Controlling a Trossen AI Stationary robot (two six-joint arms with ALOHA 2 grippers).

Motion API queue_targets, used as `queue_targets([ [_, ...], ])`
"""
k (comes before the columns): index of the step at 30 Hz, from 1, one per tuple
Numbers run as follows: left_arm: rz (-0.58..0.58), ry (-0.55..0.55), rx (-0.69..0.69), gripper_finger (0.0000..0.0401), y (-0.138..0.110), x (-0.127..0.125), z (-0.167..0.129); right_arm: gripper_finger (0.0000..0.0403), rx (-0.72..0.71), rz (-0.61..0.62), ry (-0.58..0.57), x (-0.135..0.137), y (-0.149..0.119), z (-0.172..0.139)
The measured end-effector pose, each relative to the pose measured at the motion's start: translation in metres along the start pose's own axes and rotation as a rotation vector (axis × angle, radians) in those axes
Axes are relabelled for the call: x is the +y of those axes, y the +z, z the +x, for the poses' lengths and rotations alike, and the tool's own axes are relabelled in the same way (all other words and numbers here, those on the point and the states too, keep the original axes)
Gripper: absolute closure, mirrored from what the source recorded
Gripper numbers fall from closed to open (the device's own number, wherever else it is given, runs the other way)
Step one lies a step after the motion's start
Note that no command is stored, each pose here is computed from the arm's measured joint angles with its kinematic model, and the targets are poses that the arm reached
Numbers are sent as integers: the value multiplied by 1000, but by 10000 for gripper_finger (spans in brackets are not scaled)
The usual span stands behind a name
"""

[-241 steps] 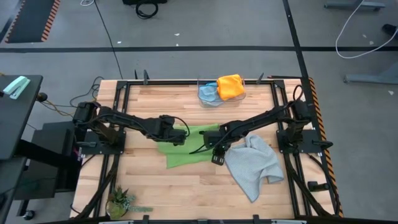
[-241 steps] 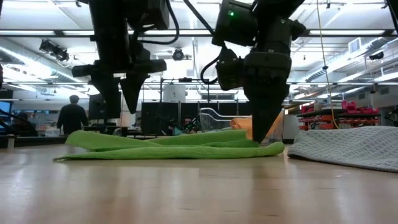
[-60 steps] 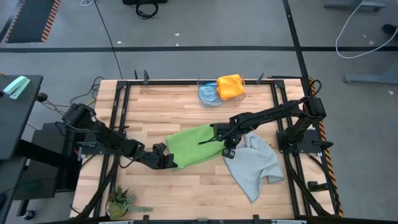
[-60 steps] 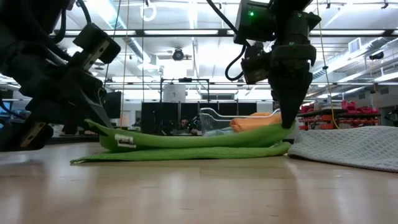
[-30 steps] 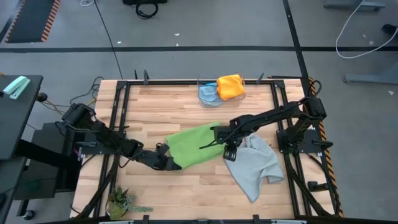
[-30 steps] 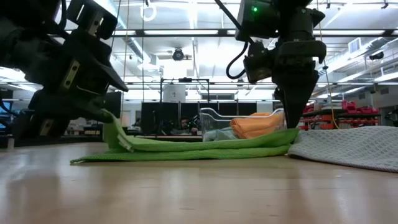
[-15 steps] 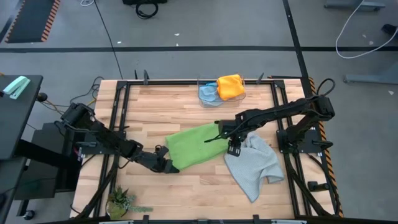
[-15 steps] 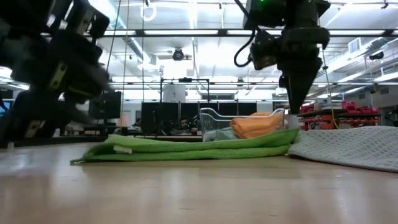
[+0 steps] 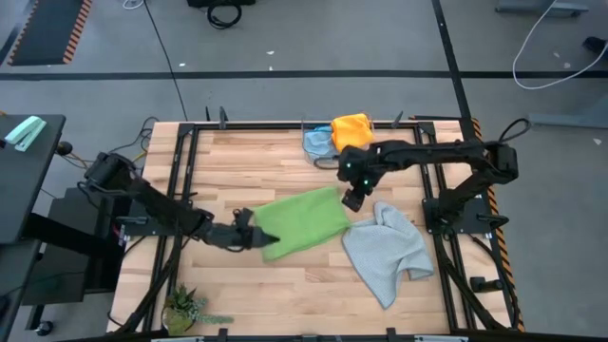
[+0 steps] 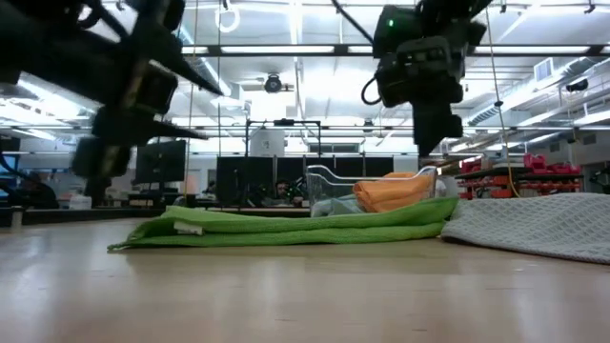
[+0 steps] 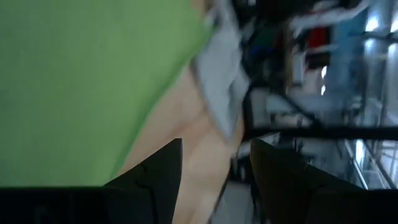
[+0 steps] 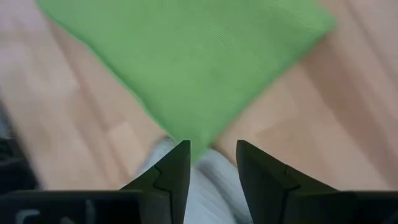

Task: Fold microfiber towels
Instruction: Fold the green microfiber cloth

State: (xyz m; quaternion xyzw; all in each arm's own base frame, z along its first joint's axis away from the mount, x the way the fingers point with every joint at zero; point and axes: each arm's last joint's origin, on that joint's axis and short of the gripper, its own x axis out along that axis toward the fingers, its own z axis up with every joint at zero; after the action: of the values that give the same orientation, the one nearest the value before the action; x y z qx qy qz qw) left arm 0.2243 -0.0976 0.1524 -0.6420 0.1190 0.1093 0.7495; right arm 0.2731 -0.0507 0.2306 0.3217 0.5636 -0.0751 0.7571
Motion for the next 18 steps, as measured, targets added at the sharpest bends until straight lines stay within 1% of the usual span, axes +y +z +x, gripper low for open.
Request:
queue_targets([
  [2, 53, 7, -89, 206, 9, -2, 0, 266, -16, 56, 73, -9, 3, 3],
  [4, 76, 15, -160, 210, 17, -3, 0, 266, -23, 128, 150, -20, 2, 9],
  [6, 100, 25, -206, 215, 22, -3, 1, 266, -27, 201, 216, -31, -3, 16],
  [8, 122, 35, -222, 218, 25, -2, 3, 266, -34, 267, 255, -40, -9, 23],
  [12, 153, 106, -247, 224, 33, 5, 5, 266, -87, 333, 295, -49, -18, 32],
  [16, 177, 198, -268, 225, 40, 14, 5, 266, -107, 425, 282, -58, -30, 44],
  [18, 188, 235, -273, 224, 42, 17, 5, 266, -114, 471, 295, -61, -34, 50],
])
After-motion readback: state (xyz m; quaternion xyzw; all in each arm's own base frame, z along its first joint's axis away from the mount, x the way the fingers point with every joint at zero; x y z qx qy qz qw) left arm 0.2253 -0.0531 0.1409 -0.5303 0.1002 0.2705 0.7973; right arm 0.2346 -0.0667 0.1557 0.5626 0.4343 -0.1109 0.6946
